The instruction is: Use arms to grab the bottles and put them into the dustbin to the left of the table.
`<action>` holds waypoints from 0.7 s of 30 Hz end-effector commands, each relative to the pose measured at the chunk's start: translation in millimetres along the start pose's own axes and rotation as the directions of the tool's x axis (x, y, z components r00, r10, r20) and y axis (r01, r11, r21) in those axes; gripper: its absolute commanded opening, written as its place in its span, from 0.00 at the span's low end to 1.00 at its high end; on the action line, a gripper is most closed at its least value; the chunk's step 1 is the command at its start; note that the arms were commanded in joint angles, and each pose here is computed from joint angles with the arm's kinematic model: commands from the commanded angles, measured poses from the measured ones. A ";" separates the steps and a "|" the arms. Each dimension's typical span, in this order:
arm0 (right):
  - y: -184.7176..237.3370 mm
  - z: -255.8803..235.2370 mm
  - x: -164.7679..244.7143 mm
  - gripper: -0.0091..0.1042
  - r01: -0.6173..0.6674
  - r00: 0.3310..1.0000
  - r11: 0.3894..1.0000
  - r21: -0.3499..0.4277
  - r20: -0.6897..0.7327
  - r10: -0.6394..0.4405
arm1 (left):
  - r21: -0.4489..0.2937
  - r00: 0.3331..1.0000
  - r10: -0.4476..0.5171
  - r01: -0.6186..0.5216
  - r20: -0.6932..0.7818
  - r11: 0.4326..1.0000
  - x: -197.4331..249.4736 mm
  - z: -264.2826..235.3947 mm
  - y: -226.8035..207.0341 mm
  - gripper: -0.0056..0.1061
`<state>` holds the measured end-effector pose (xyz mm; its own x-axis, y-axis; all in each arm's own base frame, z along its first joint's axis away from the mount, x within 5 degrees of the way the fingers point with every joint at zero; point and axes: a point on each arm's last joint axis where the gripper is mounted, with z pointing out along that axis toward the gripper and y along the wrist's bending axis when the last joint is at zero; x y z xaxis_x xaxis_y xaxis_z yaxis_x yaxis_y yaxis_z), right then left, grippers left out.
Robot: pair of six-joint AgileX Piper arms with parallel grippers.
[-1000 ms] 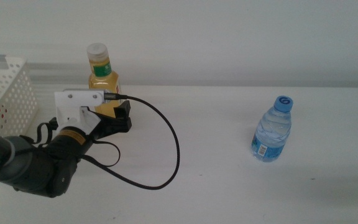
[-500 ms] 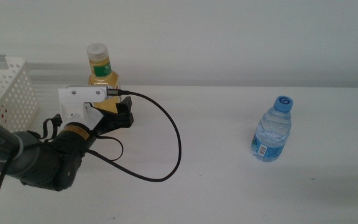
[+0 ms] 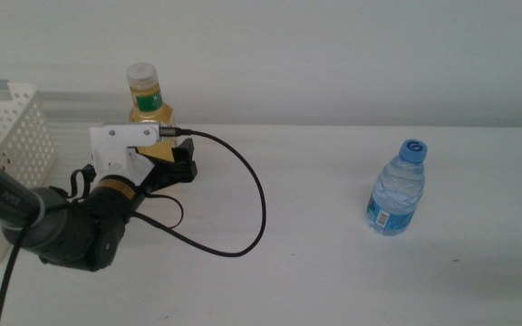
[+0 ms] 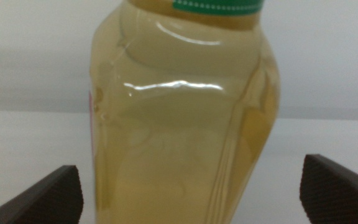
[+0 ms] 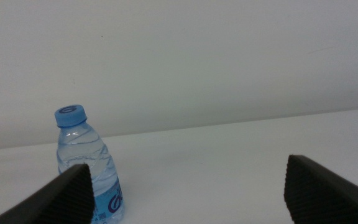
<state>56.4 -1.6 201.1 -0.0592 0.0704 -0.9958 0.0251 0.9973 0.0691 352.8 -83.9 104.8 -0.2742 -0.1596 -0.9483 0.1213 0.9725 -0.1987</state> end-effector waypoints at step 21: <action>-1.2 0.2 12.2 0.80 0.005 1.000 1.000 0.006 -0.004 -0.005 | -0.030 1.000 0.006 -0.005 0.016 1.000 0.9 27.3 11.9 0.89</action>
<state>56.4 -1.6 201.1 -0.0592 0.0704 -0.9958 0.0251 0.9973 0.0691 378.2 -77.7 97.1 -0.2537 -0.1579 -0.9543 0.1034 0.9765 -0.1891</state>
